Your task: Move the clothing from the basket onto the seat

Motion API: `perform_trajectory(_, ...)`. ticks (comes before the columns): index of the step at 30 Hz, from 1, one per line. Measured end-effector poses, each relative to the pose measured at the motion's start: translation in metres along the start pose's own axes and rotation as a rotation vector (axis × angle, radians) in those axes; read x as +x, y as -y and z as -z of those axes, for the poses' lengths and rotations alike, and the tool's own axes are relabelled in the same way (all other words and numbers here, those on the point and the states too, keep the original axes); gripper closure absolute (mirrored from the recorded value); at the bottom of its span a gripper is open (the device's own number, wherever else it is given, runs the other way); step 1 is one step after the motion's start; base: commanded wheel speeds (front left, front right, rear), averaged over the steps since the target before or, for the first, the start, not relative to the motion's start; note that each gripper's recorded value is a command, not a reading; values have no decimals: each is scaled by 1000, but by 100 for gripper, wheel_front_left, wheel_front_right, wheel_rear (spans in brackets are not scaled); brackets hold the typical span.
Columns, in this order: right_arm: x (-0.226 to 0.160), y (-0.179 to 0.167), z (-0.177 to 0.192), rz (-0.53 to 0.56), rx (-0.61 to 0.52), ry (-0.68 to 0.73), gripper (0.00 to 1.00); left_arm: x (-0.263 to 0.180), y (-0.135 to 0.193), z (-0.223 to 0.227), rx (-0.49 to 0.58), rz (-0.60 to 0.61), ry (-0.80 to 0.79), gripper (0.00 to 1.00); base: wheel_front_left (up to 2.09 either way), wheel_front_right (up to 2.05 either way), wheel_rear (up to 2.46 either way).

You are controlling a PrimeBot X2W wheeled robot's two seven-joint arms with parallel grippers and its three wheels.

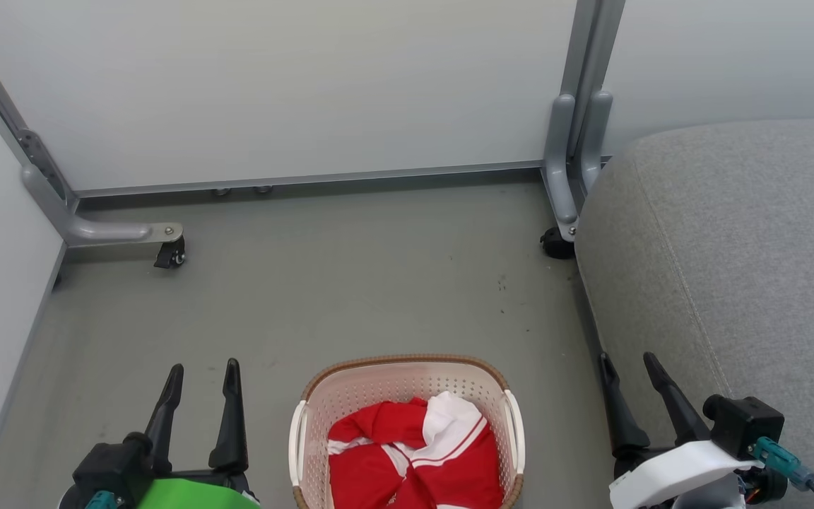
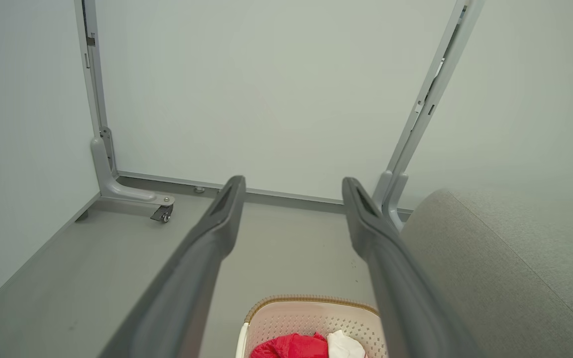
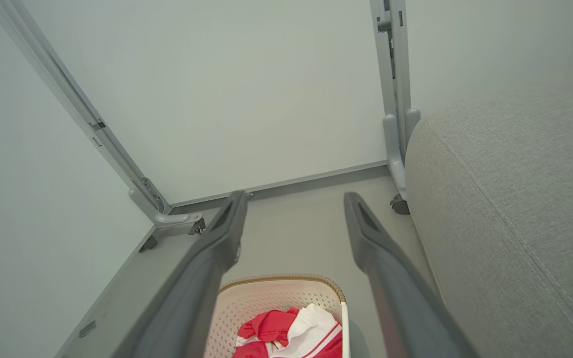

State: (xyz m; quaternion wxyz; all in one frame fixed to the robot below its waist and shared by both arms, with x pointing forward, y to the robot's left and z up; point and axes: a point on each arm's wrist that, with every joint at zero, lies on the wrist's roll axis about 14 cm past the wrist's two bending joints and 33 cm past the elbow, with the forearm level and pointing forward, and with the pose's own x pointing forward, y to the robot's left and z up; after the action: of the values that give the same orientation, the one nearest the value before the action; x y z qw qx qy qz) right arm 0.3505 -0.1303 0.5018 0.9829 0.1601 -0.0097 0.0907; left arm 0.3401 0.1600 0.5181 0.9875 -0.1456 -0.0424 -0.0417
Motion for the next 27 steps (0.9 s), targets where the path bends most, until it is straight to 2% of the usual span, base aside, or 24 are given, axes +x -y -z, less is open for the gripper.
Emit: perform_trajectory(27,-6,-8,-5,-44,-181,35,0,-10,19,-2,214,83,29,0,0,0,0)
